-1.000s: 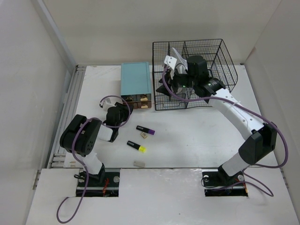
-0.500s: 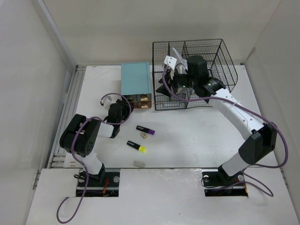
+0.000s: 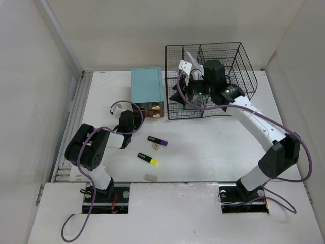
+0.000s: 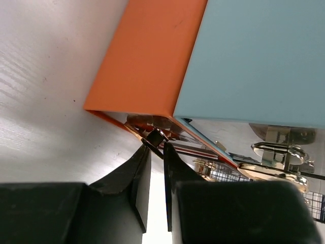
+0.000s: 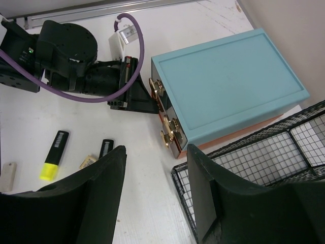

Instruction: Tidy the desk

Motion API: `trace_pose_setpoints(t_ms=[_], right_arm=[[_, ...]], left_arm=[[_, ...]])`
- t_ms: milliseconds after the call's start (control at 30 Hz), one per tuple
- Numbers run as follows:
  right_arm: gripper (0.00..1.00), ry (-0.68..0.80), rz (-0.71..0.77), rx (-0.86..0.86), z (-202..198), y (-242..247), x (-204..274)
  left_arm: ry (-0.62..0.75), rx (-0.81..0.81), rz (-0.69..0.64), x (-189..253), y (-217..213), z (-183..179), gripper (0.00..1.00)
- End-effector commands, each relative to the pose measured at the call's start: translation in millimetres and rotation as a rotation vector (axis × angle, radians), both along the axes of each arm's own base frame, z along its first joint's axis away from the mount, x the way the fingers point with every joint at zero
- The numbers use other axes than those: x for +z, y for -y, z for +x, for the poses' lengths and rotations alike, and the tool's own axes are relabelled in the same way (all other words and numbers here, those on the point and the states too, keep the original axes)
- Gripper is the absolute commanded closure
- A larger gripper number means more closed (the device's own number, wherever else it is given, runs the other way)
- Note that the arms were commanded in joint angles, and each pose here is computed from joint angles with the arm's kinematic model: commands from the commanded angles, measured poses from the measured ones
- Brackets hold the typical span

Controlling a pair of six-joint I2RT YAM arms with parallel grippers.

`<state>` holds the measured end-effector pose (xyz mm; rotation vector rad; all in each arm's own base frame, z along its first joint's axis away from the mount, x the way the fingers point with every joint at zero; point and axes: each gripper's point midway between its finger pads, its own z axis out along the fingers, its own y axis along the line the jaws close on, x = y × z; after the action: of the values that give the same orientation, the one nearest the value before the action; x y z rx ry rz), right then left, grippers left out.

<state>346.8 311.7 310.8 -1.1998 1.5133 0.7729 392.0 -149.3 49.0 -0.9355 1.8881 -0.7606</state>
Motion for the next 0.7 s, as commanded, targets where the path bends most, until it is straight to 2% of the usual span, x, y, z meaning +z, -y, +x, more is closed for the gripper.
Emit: trace_pose_setpoints(t_ms=[0, 500, 667], right_arm=[[0.43, 0.038, 0.037, 0.022, -3, 0, 16], [0.43, 0.038, 0.037, 0.022, -3, 0, 14], [0.43, 0.038, 0.037, 0.022, -3, 0, 14]], left_arm=[[0.004, 0.085, 0.055, -1, -22, 1, 0.95], [0.042, 0.043, 0.029, 15, -6, -14, 0.95], [0.040, 0.019, 0.012, 15, 1, -31, 0.94]])
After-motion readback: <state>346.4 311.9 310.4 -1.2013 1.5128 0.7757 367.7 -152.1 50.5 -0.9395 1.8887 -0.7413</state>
